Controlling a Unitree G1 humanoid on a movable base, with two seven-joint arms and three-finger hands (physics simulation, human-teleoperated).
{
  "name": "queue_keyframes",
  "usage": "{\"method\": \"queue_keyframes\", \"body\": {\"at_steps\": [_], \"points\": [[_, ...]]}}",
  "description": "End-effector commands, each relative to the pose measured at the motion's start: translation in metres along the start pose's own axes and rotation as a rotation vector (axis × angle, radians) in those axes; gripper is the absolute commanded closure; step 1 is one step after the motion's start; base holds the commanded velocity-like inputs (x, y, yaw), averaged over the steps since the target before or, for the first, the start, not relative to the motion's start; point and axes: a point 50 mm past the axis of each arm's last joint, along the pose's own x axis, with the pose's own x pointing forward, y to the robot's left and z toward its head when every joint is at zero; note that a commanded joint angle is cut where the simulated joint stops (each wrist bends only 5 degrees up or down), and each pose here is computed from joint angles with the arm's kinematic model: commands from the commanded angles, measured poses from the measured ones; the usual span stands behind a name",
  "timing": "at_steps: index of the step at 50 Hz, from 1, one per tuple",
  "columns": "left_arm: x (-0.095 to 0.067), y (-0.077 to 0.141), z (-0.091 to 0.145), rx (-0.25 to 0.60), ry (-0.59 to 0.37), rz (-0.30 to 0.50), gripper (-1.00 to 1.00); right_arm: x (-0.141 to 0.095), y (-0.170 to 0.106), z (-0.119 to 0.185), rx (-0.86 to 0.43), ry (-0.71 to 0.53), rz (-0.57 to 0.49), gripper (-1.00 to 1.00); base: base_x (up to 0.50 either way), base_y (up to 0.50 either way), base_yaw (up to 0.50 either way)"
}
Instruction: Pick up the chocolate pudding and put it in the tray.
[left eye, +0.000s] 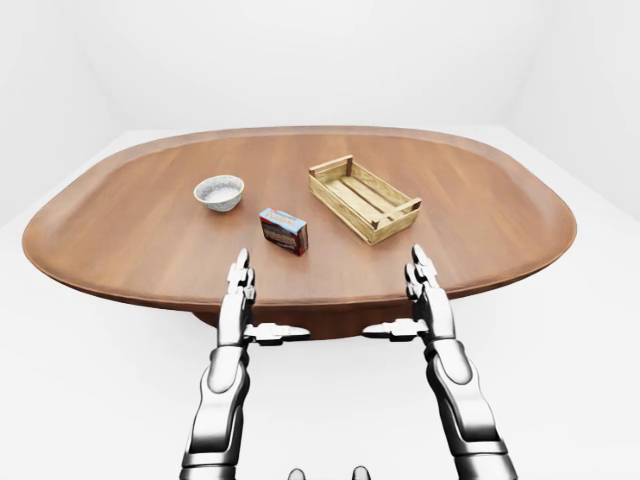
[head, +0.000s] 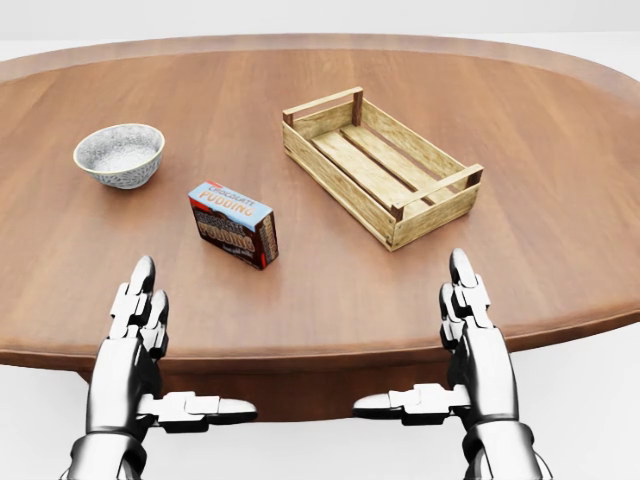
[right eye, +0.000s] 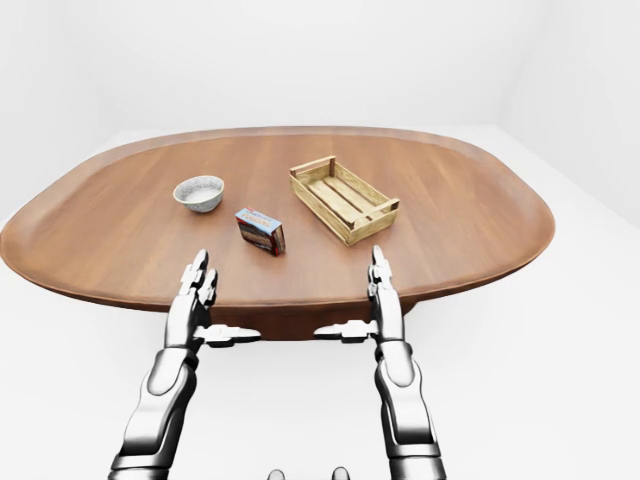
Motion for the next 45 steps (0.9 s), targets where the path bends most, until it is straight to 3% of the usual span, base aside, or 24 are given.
{"method": "queue_keyframes", "body": {"at_steps": [1, 14, 19, 22, 30, 45], "points": [[0.000, 0.007, 0.000, 0.001, 0.000, 0.000, -1.00, 0.000, -0.007, 0.000, 0.005, 0.002, -0.001, -1.00, 0.00, 0.00, 0.00], [0.000, 0.007, -0.001, 0.001, 0.001, 0.001, -1.00, -0.003, -0.006, 0.003, -0.031, -0.015, 0.002, -1.00, 0.00, 0.00, 0.00], [0.000, 0.007, -0.002, 0.000, 0.004, 0.003, -1.00, -0.009, -0.006, 0.023, -0.081, -0.123, -0.024, -1.00, 0.00, 0.00, 0.00], [0.001, 0.007, -0.002, 0.000, 0.006, 0.003, -1.00, -0.019, -0.010, 0.047, -0.122, -0.253, -0.080, -1.00, 0.00, 0.00, 0.00], [0.002, 0.007, -0.003, -0.003, 0.012, 0.006, -1.00, -0.045, -0.008, 0.085, -0.216, -0.415, -0.121, -1.00, 0.00, 0.00, 0.00], [0.001, 0.007, -0.002, -0.001, 0.010, 0.006, -1.00, -0.042, -0.007, 0.082, -0.191, -0.403, -0.098, -1.00, 0.00, 0.00, 0.00]]}}
